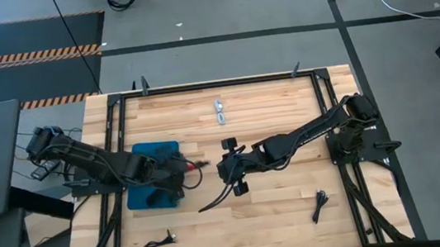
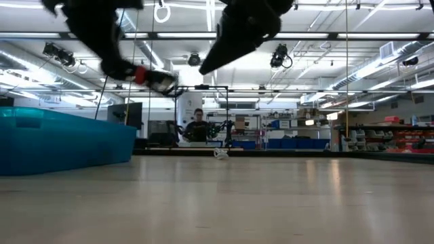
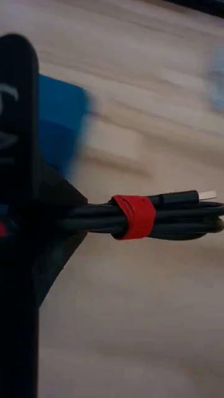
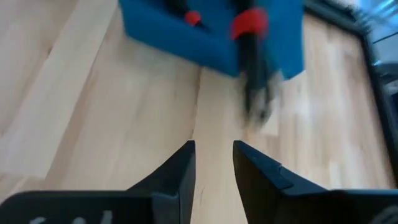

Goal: Pick and place USB-C Cables
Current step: Put the middle black charger cable into the blue bin

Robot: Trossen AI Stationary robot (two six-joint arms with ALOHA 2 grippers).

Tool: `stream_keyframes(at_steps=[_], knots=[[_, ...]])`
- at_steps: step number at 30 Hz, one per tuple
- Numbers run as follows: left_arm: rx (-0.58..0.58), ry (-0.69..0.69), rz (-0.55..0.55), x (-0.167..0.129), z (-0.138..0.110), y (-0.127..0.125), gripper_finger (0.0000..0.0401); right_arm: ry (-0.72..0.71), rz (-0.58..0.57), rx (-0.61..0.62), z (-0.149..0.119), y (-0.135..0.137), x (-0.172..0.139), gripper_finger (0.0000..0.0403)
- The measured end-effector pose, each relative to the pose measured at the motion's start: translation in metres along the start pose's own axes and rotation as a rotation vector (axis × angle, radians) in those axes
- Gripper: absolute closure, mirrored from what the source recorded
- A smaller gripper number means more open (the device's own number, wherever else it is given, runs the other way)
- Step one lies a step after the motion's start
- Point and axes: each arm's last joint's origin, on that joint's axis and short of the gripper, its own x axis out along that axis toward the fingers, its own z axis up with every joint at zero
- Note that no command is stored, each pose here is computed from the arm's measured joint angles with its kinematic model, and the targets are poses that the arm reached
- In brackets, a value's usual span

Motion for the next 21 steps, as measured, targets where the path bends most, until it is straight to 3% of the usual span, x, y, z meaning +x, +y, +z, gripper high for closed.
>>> stream_keyframes(at_steps=[4, 8, 11, 14, 21], knots=[[-0.064, 0.141, 0.085, -0.002, -0.015, 0.009, 0.0356, 0.083, 0.011, 0.012, -0.008, 0.001, -0.001, 0.0287], [-0.185, 0.133, 0.095, -0.013, -0.019, 0.017, 0.0356, 0.134, 0.011, 0.037, -0.013, 0.001, -0.001, 0.0287], [-0.327, 0.172, 0.169, -0.019, -0.028, 0.024, 0.0357, 0.166, 0.012, 0.057, -0.017, 0.002, -0.002, 0.0287], [-0.397, 0.237, 0.243, -0.025, -0.04, 0.025, 0.0357, 0.214, 0.011, 0.081, -0.021, 0.002, -0.002, 0.0286], [-0.556, 0.359, 0.17, -0.024, -0.054, 0.012, 0.0357, 0.334, 0.001, 0.118, -0.033, 0.001, -0.005, 0.0288]])
